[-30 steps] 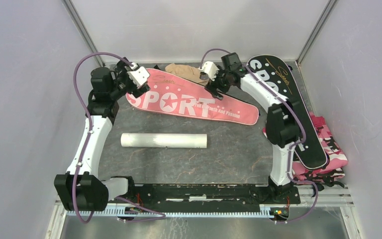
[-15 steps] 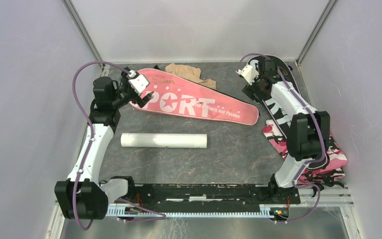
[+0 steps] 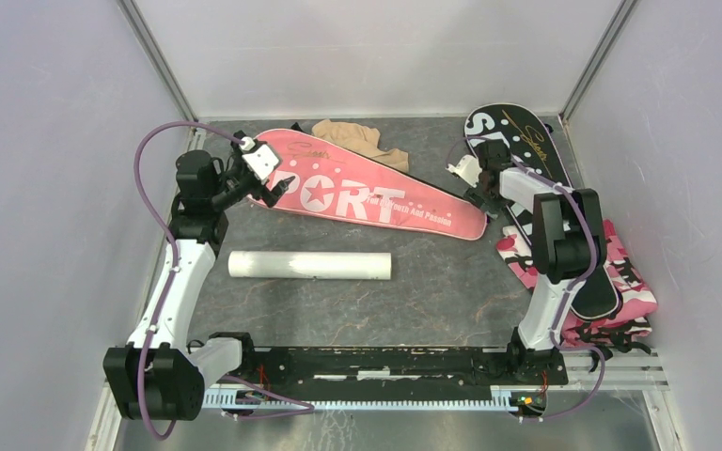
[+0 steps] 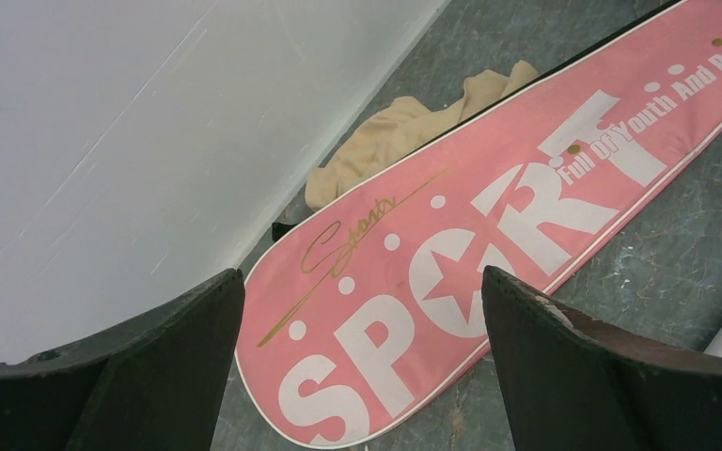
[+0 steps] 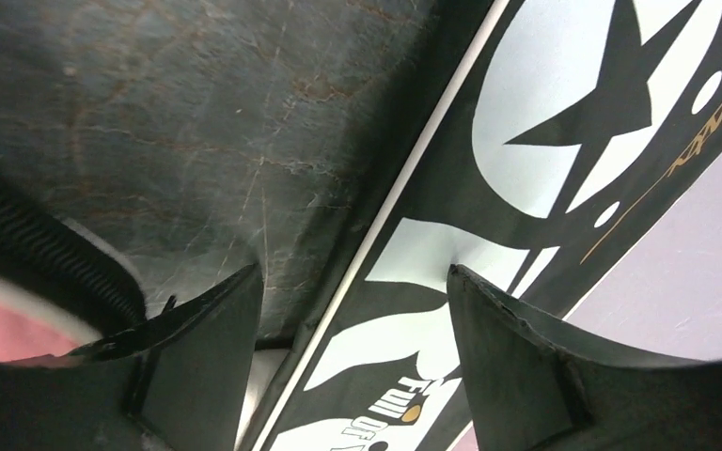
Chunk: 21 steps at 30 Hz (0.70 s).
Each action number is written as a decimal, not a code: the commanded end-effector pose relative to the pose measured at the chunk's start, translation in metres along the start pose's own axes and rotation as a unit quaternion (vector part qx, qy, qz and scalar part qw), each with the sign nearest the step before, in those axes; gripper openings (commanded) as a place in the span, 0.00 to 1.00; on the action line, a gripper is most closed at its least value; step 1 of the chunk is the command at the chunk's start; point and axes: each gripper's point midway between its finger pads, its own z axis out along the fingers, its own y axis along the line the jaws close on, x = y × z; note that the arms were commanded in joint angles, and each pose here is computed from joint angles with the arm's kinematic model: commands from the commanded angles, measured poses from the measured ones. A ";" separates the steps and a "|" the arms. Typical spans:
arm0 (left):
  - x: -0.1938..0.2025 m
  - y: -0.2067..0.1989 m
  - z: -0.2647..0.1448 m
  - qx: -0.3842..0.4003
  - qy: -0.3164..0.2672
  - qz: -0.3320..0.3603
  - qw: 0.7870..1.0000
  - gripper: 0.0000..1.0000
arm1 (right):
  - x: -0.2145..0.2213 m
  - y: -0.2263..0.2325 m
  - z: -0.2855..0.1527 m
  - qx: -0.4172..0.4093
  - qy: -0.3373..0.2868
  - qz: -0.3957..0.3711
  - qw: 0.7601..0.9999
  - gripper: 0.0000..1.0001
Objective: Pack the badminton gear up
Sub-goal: Move the racket bag to the center of the board.
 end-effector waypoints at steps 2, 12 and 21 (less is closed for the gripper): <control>-0.017 0.001 -0.003 -0.001 -0.029 0.004 1.000 1.00 | 0.007 -0.008 0.014 0.034 0.017 -0.008 0.999 0.72; -0.017 -0.002 -0.004 0.003 -0.029 0.009 1.000 1.00 | 0.001 -0.021 -0.001 0.046 0.003 0.003 0.999 0.11; -0.014 -0.007 -0.004 0.011 -0.030 0.004 0.999 1.00 | -0.027 -0.060 -0.086 0.082 -0.110 0.059 0.989 0.00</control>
